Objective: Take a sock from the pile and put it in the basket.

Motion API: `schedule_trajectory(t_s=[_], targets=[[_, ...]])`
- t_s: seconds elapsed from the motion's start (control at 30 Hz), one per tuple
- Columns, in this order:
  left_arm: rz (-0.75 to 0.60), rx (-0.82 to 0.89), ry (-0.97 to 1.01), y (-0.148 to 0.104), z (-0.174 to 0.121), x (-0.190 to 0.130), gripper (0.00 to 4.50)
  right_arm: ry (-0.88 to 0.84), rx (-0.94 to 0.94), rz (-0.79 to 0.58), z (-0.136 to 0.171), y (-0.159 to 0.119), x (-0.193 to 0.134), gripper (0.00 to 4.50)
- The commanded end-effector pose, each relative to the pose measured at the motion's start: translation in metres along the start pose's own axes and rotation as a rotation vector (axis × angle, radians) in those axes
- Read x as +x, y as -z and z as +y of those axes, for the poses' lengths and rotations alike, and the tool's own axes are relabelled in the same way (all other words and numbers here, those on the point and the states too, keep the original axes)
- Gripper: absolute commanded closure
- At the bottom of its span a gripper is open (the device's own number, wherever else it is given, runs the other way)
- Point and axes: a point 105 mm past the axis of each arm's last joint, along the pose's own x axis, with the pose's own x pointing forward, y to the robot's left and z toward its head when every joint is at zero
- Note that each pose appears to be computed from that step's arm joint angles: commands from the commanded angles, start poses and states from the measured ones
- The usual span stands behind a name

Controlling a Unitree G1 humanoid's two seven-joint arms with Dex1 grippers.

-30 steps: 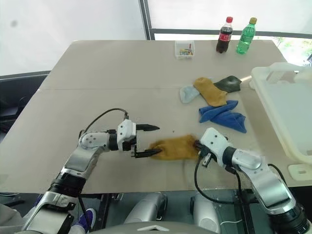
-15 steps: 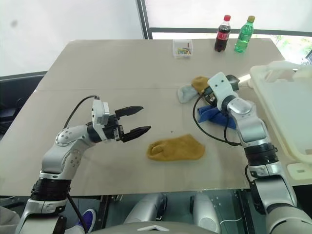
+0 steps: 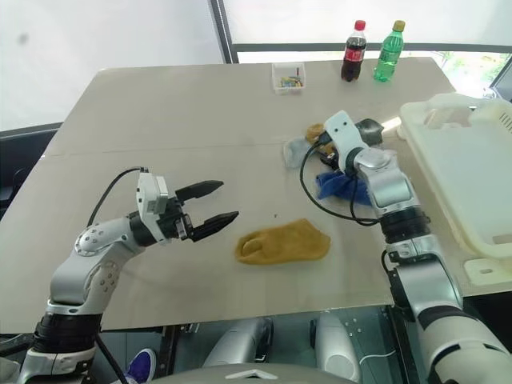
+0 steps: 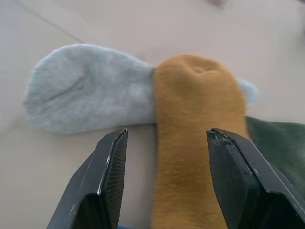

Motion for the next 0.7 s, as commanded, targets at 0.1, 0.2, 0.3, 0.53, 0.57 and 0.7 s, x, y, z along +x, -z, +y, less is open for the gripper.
schedule_trajectory(t_s=[0.1, 0.2, 0.3, 0.53, 0.57, 0.7], targets=[[-0.019, 0.046, -0.019, -0.012, -0.001, -0.005, 0.00, 0.017, 0.016, 0.034, -0.004, 0.011, 0.003, 1.81], [-0.017, 0.048, -0.027, -0.012, -0.002, -0.007, 0.00, 0.031, 0.010, 0.049, -0.006, 0.017, 0.007, 1.81], [-0.015, 0.040, -0.041, -0.011, -0.002, -0.012, 0.00, 0.027, 0.009, 0.059, -0.005, 0.021, 0.009, 3.02], [-0.030, 0.014, -0.031, -0.009, -0.006, -0.018, 0.00, 0.028, 0.007, 0.073, -0.002, 0.027, 0.013, 4.48], [-0.035, 0.012, -0.030, -0.010, -0.006, -0.019, 0.00, 0.034, -0.001, 0.069, -0.002, 0.026, 0.013, 4.48], [-0.077, 0.003, -0.034, -0.015, -0.006, -0.020, 0.00, 0.042, -0.022, 0.041, -0.005, 0.019, 0.012, 4.48]])
